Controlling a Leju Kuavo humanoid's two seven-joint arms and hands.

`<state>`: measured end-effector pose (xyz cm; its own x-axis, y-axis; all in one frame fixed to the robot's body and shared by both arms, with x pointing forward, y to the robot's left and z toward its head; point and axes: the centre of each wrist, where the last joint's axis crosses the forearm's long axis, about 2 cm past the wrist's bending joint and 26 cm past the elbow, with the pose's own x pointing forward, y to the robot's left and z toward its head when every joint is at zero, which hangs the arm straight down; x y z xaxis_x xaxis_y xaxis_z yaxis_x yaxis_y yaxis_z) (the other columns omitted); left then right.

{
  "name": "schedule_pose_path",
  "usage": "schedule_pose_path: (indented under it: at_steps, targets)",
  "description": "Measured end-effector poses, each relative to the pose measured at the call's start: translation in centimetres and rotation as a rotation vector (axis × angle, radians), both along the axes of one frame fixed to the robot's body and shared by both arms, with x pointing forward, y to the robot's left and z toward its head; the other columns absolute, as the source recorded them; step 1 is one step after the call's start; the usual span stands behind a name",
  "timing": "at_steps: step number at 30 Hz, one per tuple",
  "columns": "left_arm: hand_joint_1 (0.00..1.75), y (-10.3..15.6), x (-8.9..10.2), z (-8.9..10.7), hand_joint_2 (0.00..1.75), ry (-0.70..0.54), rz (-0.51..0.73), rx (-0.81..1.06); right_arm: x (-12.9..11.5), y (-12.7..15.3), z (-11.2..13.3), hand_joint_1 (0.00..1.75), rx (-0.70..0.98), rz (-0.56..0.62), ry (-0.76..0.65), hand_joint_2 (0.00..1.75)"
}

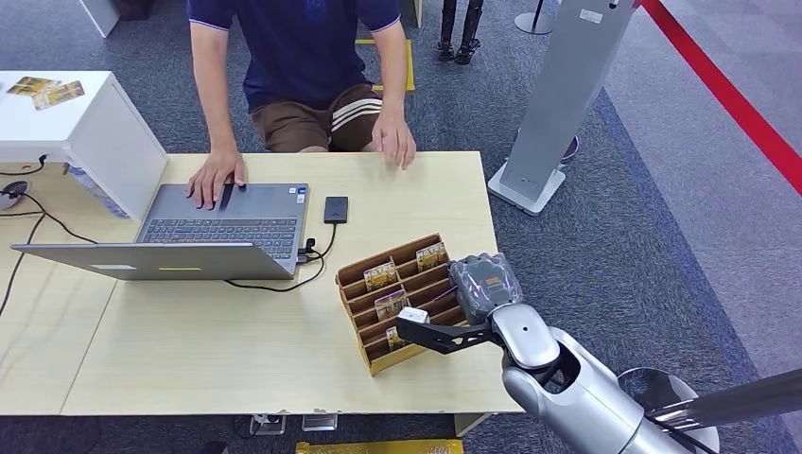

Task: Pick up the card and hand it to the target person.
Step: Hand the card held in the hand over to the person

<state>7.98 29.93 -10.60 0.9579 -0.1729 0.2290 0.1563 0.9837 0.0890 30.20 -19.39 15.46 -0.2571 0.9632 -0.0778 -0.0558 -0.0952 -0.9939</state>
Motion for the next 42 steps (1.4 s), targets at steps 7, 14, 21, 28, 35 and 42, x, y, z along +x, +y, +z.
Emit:
schedule_pose_path:
  at_steps: [7,14,21,28,35,42]
  targets:
    - [0.00,0.3,-0.2,0.0,1.75,0.015,0.018,-0.006,0.1,-0.4,2.0,1.45,0.168,-0.005,0.055,1.75]
    - [0.00,0.8,-1.4,-0.2,1.75,0.035,0.045,-0.002,-0.6,-2.6,10.9,1.45,0.392,0.039,-0.086,1.75]
    - [0.00,0.8,-1.6,-0.3,1.75,0.031,0.050,-0.001,-3.5,-3.2,15.6,1.45,0.467,0.134,-0.268,1.75]
    - [0.00,0.6,-1.3,-0.2,1.75,0.028,0.045,-0.003,-4.5,-3.0,16.3,1.45,0.461,0.211,-0.335,1.75]
    - [0.00,0.2,-0.2,0.0,1.75,0.024,0.032,-0.011,-2.8,-2.1,14.4,1.45,0.503,0.243,-0.439,1.75]
    - [0.00,-0.4,0.5,0.1,1.75,0.018,0.027,-0.016,0.2,-1.2,9.8,1.45,0.506,0.163,-0.562,1.75]
